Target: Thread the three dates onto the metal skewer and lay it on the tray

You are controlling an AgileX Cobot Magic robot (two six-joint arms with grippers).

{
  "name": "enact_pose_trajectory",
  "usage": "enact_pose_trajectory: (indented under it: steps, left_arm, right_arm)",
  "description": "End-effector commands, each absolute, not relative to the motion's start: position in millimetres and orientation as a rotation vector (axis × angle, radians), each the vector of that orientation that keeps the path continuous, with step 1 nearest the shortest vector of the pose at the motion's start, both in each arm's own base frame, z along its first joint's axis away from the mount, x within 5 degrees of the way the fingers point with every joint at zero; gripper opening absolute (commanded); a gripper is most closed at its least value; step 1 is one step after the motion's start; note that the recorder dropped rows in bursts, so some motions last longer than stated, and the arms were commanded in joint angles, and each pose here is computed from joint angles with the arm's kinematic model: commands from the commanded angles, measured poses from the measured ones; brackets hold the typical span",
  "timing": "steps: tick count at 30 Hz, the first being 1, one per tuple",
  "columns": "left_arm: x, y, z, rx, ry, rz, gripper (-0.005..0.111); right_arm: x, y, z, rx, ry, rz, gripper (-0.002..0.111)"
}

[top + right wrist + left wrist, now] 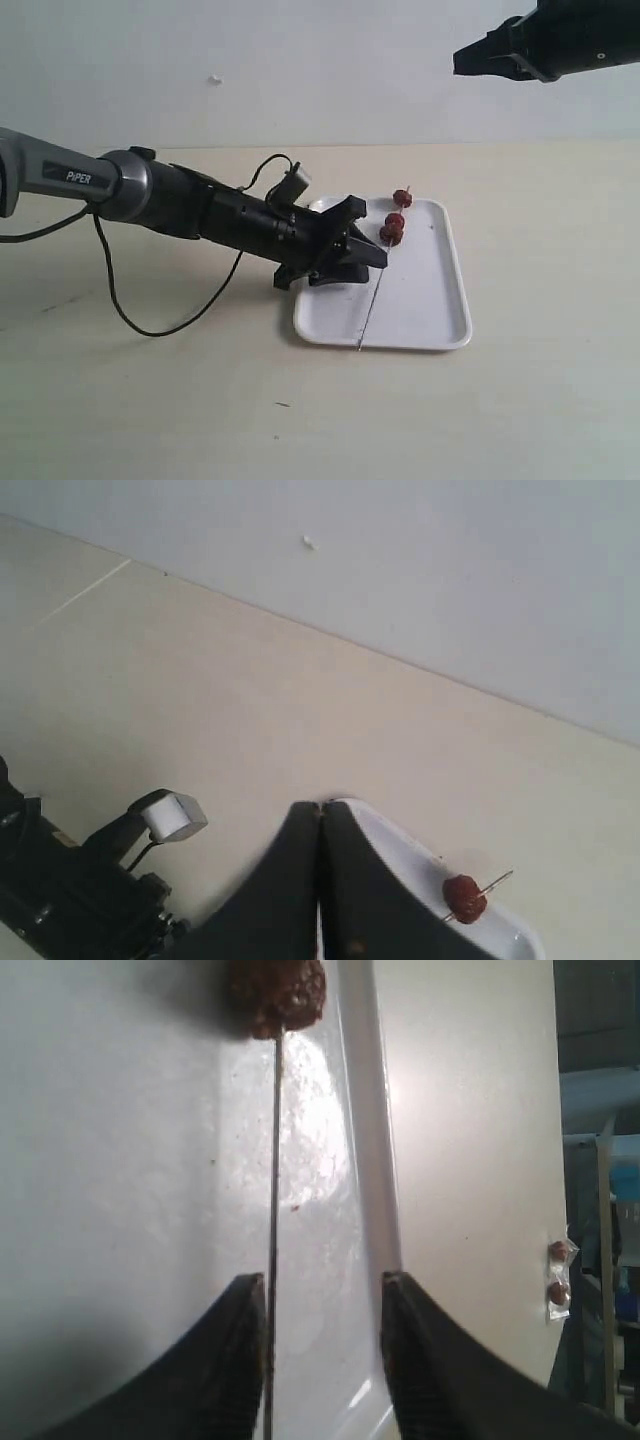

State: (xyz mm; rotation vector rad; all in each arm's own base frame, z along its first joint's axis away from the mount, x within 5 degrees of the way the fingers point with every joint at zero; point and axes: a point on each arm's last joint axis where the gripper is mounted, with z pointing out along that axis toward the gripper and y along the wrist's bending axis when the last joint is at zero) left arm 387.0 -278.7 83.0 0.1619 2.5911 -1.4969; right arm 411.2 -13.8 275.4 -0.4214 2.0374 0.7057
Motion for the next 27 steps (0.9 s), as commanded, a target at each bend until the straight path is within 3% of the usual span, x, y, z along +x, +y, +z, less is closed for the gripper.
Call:
enact_pose_trajectory:
  steps: [1,8,12,16,23,27]
  left_arm:
    - [385,-282,99,0.198,2.556,-1.565,0.039]
    - [399,-256,141,0.380,2.345,-1.593,0.035]
    - [405,-225,176,0.512,2.269,-1.569,0.001]
    - [402,-197,213,0.656,2.159,-1.463,0.000]
    - [361,-147,263,0.649,2.083,-1.176,0.000]
    - [327,-115,278,0.511,2.078,-0.950,0.000]
  right_arm:
    - [410,-12,278,-0.430,2.026,0.712,0.000]
    - [403,-10,288,-0.445,2.028,0.717,0.000]
    - [392,-17,302,-0.383,2.129,0.590,0.000]
    - [367,-17,320,-0.319,2.124,0.517,0.000]
    - [289,-4,353,-0.326,2.028,0.422,0.000]
    - [233,-2,368,-0.178,1.909,0.324,0.000]
